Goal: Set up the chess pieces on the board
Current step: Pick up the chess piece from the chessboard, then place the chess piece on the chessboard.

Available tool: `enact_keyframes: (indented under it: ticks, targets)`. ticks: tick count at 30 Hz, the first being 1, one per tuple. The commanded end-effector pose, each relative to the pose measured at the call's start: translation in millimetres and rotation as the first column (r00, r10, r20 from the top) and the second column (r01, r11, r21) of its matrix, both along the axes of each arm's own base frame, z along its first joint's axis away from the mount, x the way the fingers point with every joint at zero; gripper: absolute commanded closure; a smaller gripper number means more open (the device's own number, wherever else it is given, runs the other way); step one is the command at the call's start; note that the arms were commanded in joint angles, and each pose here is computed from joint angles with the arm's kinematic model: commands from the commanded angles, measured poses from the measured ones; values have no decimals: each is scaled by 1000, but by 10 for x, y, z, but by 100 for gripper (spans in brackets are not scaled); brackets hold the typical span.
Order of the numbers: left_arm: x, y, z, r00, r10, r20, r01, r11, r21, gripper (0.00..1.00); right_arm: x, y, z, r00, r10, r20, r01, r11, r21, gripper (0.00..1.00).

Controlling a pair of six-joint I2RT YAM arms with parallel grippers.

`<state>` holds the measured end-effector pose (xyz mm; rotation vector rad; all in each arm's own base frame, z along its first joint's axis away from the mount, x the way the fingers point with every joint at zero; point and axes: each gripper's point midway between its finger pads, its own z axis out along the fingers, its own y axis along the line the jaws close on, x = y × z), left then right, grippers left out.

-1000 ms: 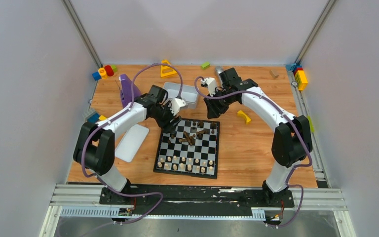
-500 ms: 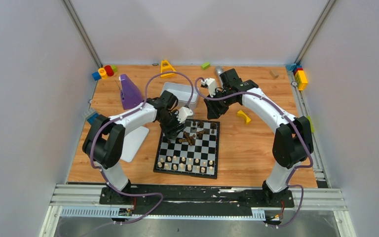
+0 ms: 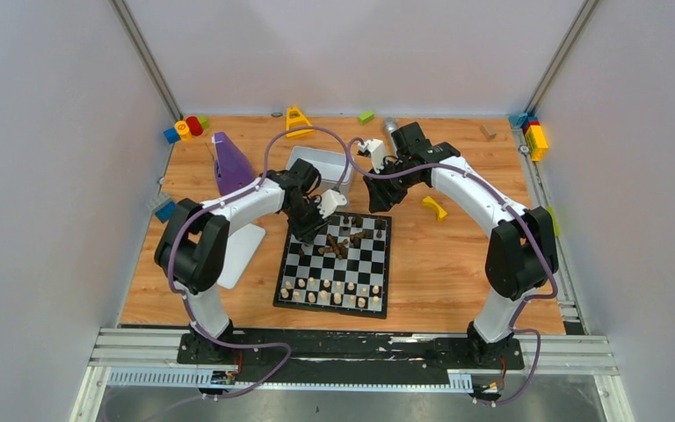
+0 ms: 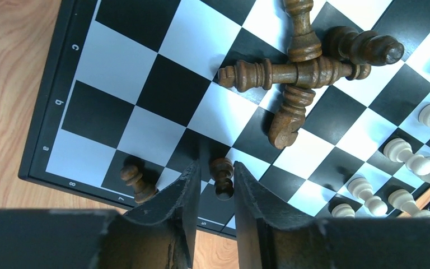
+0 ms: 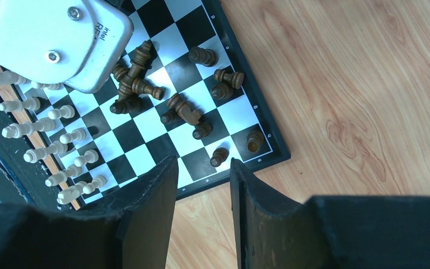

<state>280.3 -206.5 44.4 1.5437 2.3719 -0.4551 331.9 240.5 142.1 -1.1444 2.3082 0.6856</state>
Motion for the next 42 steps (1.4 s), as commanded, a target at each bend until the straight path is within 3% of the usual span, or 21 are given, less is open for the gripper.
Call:
enact_keyframes:
  ticks: [1, 7, 13, 21, 30, 42]
  targets:
    - [-16, -68, 70, 999, -30, -24, 29, 999, -19, 67, 45, 38, 187, 998, 16, 65, -19, 999, 43, 60]
    - [20, -105, 109, 999, -24, -28, 24, 999, -25, 87, 46, 39, 184, 998, 17, 65, -20, 999, 41, 61]
    - [230, -171, 216, 999, 8, 33, -7, 999, -31, 96, 64, 5, 169, 997, 6, 74, -8, 1000, 26, 61]
    - [446, -233, 175, 999, 28, 34, -28, 1000, 1, 97, 109, -57, 241, 995, -19, 94, 16, 999, 36, 61]
    - [403, -186, 80, 999, 27, -20, -26, 999, 35, 94, 116, -88, 223, 996, -27, 90, 24, 999, 35, 61]
    - [452, -91, 96, 999, 52, 7, -52, 997, 53, 90, 108, -69, 223, 996, -23, 82, 19, 999, 44, 61]
